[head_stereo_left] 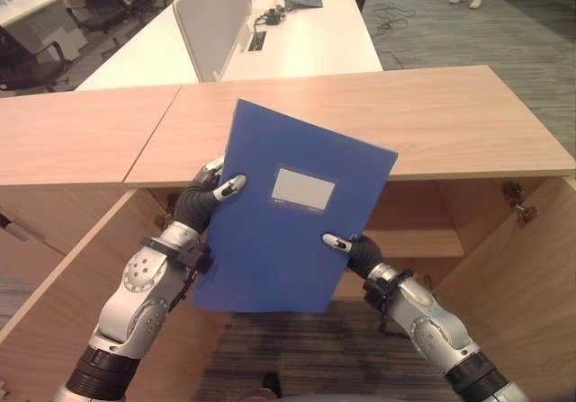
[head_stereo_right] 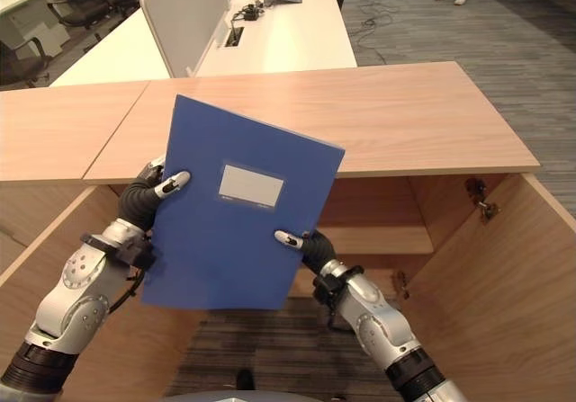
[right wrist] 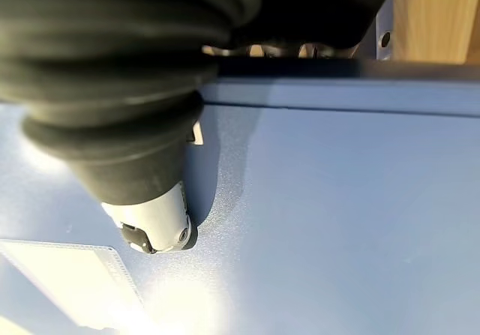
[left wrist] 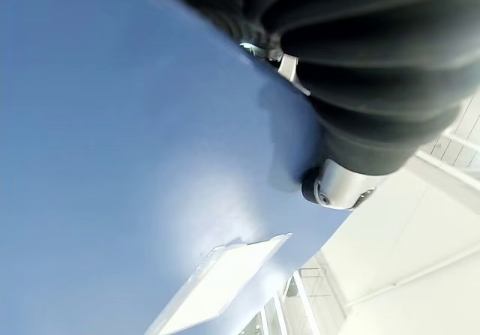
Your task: Put the empty folder in the office cabinet
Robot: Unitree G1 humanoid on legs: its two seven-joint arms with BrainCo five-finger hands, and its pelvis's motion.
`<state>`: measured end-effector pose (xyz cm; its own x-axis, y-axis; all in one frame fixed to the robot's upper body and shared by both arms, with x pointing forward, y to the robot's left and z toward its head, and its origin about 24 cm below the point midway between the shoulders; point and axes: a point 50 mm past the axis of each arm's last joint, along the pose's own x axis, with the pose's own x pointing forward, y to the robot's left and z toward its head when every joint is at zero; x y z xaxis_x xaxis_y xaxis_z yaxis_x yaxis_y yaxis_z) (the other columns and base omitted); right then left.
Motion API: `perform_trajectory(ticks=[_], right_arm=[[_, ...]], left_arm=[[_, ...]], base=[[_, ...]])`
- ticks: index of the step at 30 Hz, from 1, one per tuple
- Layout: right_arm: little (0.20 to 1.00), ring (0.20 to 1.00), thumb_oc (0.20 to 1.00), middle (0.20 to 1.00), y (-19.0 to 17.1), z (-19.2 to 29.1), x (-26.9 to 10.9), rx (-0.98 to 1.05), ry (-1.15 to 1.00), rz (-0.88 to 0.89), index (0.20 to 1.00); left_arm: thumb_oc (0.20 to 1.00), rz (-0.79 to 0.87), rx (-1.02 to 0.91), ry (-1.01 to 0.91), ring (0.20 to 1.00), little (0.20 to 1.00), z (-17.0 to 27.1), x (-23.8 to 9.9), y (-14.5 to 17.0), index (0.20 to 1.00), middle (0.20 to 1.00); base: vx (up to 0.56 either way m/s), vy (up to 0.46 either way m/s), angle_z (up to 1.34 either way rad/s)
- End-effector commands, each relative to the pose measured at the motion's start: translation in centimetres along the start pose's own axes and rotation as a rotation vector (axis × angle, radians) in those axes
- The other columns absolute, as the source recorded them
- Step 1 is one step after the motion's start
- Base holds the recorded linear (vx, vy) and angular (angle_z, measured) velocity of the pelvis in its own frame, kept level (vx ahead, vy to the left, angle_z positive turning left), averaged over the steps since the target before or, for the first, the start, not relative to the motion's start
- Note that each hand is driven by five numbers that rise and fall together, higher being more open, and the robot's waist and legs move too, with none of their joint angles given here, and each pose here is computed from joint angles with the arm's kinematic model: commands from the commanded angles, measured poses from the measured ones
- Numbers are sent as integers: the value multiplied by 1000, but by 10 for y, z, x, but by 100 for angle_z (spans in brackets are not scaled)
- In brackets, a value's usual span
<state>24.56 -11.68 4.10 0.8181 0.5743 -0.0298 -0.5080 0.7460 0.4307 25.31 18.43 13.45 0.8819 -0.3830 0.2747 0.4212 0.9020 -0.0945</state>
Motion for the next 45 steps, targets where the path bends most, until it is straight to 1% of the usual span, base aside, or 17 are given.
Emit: perform_trajectory(ticks=[1,7,8,9,10,14,15,16,20,21,25,29,34,36,37,39,45], right_arm=[[200,200,200,200,55,41,32,-18,-185,286,200],[200,200,200,200,47,43,27,-65,-176,273,200],[200,200,200,200,45,44,24,-89,-175,270,200],[200,200,200,200,41,47,21,-132,-177,267,200],[200,200,200,200,38,51,16,-177,-183,255,200],[200,200,200,200,15,60,-4,-293,-194,160,200],[200,200,200,200,15,60,-5,-292,-192,160,200],[200,200,200,200,4,65,-16,-347,-202,108,200],[200,200,200,200,-12,68,-36,-413,-200,17,200],[200,200,200,200,-21,66,-46,-435,-187,-41,200],[200,200,200,200,-31,63,-58,-473,-152,-97,200],[200,200,200,200,-46,55,-76,-548,-58,-171,200],[200,200,200,200,-58,37,-83,-549,42,-221,200],[200,200,200,200,-64,21,-87,-523,113,-239,200],[200,200,200,200,-64,21,-87,-524,113,-240,200],[200,200,200,200,-74,-6,-89,-455,204,-286,200],[200,200,200,200,-84,-45,-93,-414,364,-333,200]], left_arm=[[200,-178,-10,-100,200,200,17,18,-25,200,200],[200,-162,6,-106,200,200,19,14,-19,200,200],[322,-158,8,-108,322,322,19,12,-17,322,322],[583,-149,15,-110,583,583,20,9,-15,583,583],[1000,-138,17,-111,1000,1000,21,6,-12,1000,1000],[1000,-72,26,-123,1000,1000,24,-11,1,1000,1000],[1000,-72,25,-122,1000,1000,23,-11,1,1000,1000],[1000,-38,37,-140,1000,1000,28,-21,8,1000,1000],[1000,37,54,-158,1000,1000,34,-43,20,1000,1000],[1000,82,72,-153,1000,1000,36,-53,28,1000,1000],[1000,134,100,-138,1000,1000,39,-70,36,1000,1000],[1000,200,151,-102,1000,1000,40,-88,47,1000,1000],[1000,228,147,-11,1000,1000,26,-99,50,1000,1000],[1000,253,104,82,1000,1000,7,-109,53,1000,1000],[1000,252,104,82,1000,1000,7,-109,53,1000,1000],[1000,279,82,177,1000,1000,-15,-116,56,1000,1000],[1000,331,15,382,1000,1000,-67,-131,60,1000,1000]], base=[[0,0,0],[0,0,0],[0,0,0],[0,0,0],[0,0,0],[0,0,0],[0,0,0],[0,0,0],[0,0,0],[0,0,0],[-1,3,1],[-1,9,4],[-8,8,12],[-7,0,2],[0,0,0],[0,0,0],[0,0,0]])
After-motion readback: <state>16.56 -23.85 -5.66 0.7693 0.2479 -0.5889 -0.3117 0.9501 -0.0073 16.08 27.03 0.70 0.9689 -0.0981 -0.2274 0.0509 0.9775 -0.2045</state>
